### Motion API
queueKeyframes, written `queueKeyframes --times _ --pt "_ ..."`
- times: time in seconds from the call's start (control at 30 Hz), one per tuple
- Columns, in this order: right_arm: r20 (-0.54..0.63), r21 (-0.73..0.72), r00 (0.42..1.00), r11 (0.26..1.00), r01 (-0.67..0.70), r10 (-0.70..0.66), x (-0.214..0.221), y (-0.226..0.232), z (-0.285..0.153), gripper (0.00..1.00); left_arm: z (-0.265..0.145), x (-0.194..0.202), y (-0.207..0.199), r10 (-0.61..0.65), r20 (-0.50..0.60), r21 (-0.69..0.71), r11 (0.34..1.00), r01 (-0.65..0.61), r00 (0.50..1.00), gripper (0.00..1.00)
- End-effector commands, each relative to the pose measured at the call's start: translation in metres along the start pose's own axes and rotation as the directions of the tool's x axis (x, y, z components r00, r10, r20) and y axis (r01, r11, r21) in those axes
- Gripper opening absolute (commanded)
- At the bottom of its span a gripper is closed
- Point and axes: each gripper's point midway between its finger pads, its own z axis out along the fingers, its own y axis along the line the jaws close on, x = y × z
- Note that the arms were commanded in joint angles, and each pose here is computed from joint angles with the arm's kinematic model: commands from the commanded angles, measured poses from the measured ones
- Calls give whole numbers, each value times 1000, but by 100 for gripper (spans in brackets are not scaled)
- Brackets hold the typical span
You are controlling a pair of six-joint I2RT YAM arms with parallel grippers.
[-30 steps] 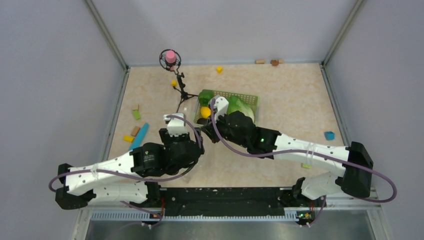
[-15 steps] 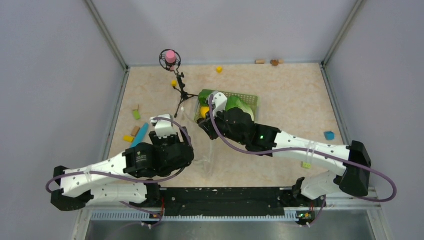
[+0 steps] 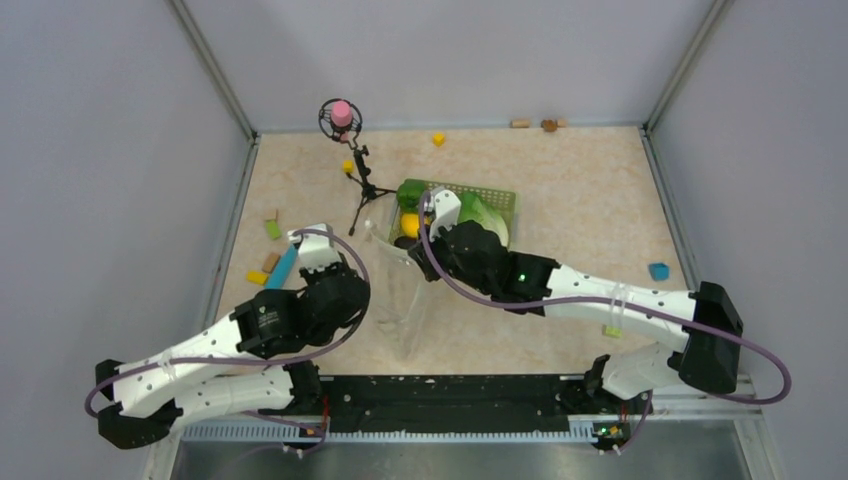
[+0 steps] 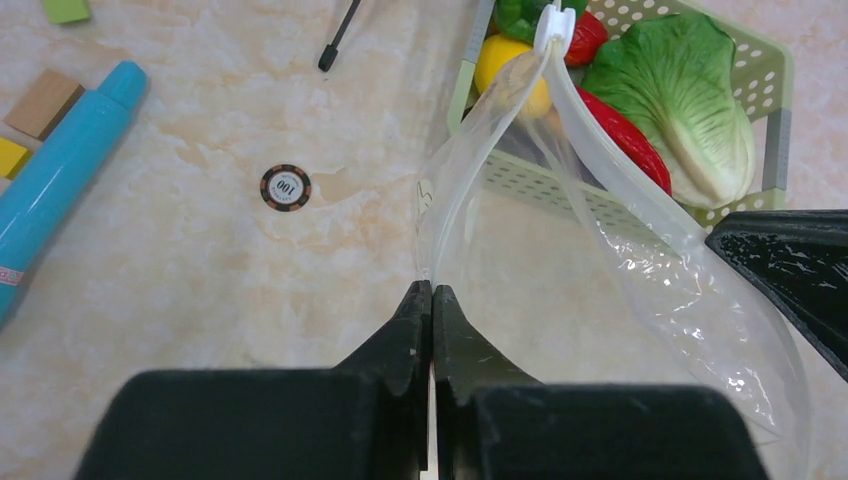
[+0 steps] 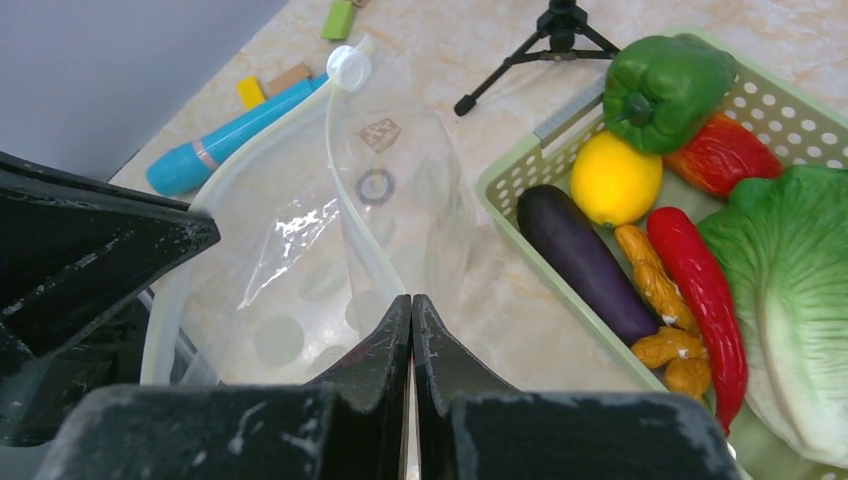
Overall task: Place the food in the zip-top bag and seal the zipper
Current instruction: Open the zipper of the food storage bag at the center of the board, then pick up the fake vegetable from the bin.
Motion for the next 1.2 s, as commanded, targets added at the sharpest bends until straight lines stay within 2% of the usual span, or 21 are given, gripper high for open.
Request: queueKeyframes --times 0.0,0.03,0.07,0.1,0.13,0.2,0.23,0.37,0.5,0.7,0.8,0.87,0.97,1.07,1.17 --pt "31 67 999 997 -37 35 -21 -31 -3 0 9 -13 -15 -19 17 20 1000 18 1000 0" --pt "15 17 999 999 -46 46 -23 -30 -2 2 12 -13 -17 -22 11 22 1000 21 1000 0" --pt "2 -31 999 998 -47 47 -25 -28 -3 8 14 -14 -18 -28 10 20 999 28 1000 0" --pt "-5 -77 999 996 -35 35 -26 -24 -6 18 16 -15 -18 -33 11 14 999 33 999 0" --pt "-5 -111 1000 994 -10 10 -27 -20 -10 35 18 -16 -17 -39 15 6 999 39 999 0" --pt "10 -132 1000 991 1 1 -36 -17 -20 91 19 -18 -18 -50 21 2 999 50 999 0" --pt "25 -137 1000 991 0 3 -45 -15 -27 98 20 -17 -20 -52 18 10 999 52 998 0" --pt "93 -118 995 992 45 -34 -80 -16 -50 99 19 -20 -25 -70 18 32 997 70 997 0" --pt "107 79 993 996 34 -43 -89 -56 -54 99 17 -23 -24 -78 28 28 997 77 997 0" --pt "71 179 996 981 -72 60 -79 -113 -19 99 17 -26 -25 -78 45 42 996 76 996 0" --pt "48 216 998 975 -41 32 -74 -137 5 99 18 -26 -23 -69 50 29 997 68 996 0" --pt "10 238 1000 971 15 -18 -68 -152 18 99 21 -21 -24 -65 41 33 997 63 997 0" --pt "-113 244 987 960 136 -111 -48 -178 34 99 26 -15 -21 -63 52 23 998 62 997 0" --pt "-278 230 941 938 259 -192 -24 -201 48 99 25 -13 -23 -62 46 45 997 60 997 0" --pt "-388 271 897 905 328 -209 -13 -222 60 99 22 -13 -24 -73 45 79 994 69 996 0"
